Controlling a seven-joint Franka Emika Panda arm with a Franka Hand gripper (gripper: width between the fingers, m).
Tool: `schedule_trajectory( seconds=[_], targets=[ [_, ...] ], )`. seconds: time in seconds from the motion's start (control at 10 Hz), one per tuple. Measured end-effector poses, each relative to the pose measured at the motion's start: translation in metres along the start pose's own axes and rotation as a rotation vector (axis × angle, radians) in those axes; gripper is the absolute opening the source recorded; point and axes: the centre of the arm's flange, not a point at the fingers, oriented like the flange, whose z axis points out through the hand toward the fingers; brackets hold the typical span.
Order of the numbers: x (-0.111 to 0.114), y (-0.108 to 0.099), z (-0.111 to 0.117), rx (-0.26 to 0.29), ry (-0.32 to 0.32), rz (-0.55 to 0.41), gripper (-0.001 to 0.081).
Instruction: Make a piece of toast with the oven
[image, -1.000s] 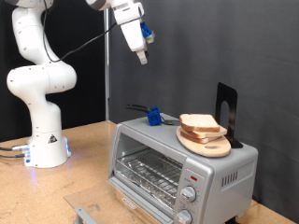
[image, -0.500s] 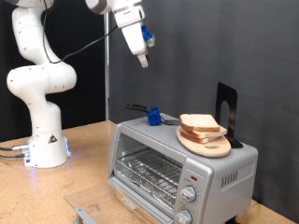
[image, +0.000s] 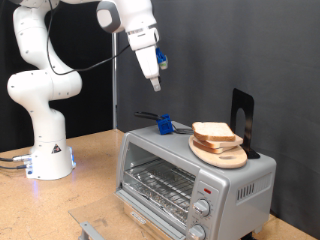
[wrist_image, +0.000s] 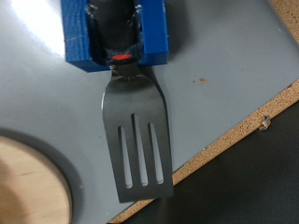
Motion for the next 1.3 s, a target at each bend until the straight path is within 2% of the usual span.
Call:
schedule_trajectory(
  seconds=[0.2,0.4,0.7,1.3],
  targets=[
    [-0.001,0.004,0.013,-0.004,-0.013,0.006,0.08],
    [-0.001,0.009,0.028,-0.019,-0.037,-0.03,0.08],
    [0.002,0.015,0.043,-0.059,-0.008,-0.106,0.08],
    [0.004,0.015,0.07,-0.064,-0.031,-0.116,0.08]
  ],
)
